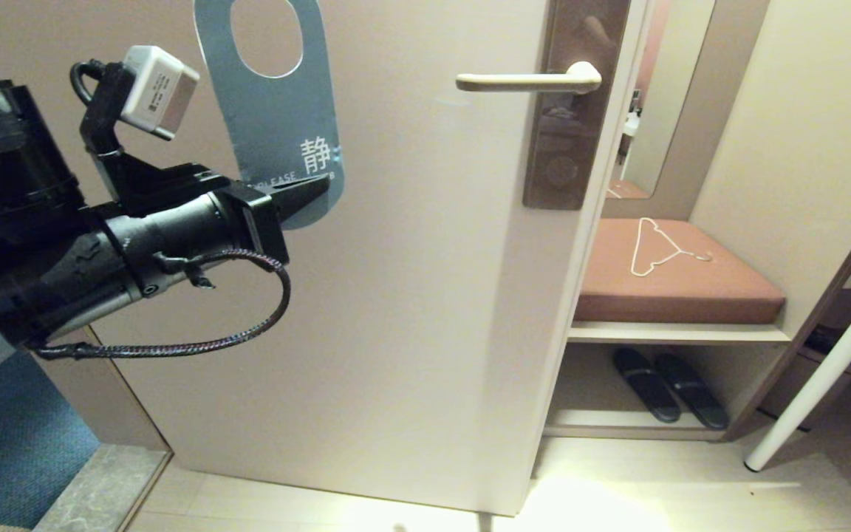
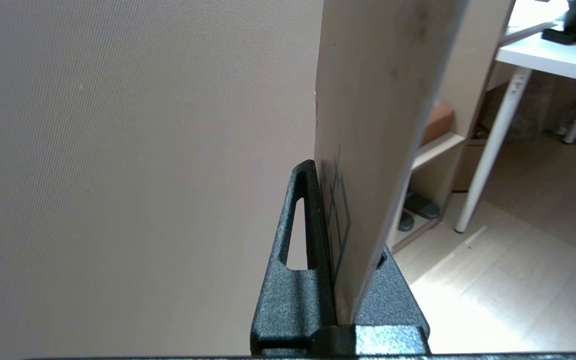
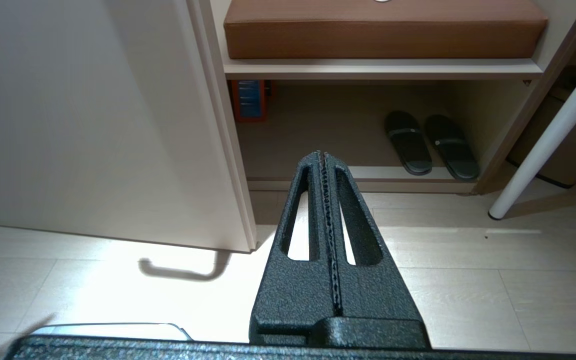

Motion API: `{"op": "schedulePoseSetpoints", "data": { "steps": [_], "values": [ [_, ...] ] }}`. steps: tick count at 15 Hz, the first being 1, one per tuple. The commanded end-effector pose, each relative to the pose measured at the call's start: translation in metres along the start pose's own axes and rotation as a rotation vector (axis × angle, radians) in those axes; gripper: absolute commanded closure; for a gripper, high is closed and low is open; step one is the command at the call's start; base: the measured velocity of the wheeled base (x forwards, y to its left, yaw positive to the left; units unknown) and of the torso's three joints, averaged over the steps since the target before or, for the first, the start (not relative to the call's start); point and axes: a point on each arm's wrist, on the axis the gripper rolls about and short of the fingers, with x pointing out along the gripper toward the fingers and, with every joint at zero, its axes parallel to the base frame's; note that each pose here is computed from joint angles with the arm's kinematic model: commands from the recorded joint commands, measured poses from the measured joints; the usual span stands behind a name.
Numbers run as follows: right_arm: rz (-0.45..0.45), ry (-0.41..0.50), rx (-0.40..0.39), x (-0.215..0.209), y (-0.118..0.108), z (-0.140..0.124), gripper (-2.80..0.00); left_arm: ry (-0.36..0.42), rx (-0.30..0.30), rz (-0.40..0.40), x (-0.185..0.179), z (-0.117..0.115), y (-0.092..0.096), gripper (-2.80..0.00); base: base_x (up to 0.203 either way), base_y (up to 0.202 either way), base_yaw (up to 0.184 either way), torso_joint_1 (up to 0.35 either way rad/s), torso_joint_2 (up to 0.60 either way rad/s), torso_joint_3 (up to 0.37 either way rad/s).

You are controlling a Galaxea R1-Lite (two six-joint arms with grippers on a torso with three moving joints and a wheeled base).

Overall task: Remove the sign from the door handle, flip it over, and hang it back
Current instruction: Hang the sign back with the other side facing out

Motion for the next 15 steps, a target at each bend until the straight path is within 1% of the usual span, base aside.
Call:
{"op": "schedulePoseSetpoints", "data": {
  "steps": [1, 5, 10, 15],
  "values": [
    [0.0, 0.001, 0.0, 0.0, 0.0, 0.0, 0.0, 0.021, -0.004, -0.001, 0.018, -0.006, 0.003, 0.0, 0.0, 0.0, 0.0, 0.0, 0.0, 0.0],
    [-0.001, 0.003, 0.0, 0.0, 0.0, 0.0, 0.0, 0.024, 0.019, -0.014, 0.041, -0.009, 0.002, 0.0, 0.0, 0.0, 0.0, 0.0, 0.0, 0.0],
    [-0.001, 0.003, 0.0, 0.0, 0.0, 0.0, 0.0, 0.028, 0.018, -0.05, 0.068, -0.013, -0.01, 0.0, 0.0, 0.0, 0.0, 0.0, 0.0, 0.0],
    [-0.001, 0.003, 0.0, 0.0, 0.0, 0.0, 0.0, 0.003, 0.027, -0.056, 0.101, -0.012, -0.008, 0.0, 0.0, 0.0, 0.0, 0.0, 0.0, 0.0]
  ]
}}
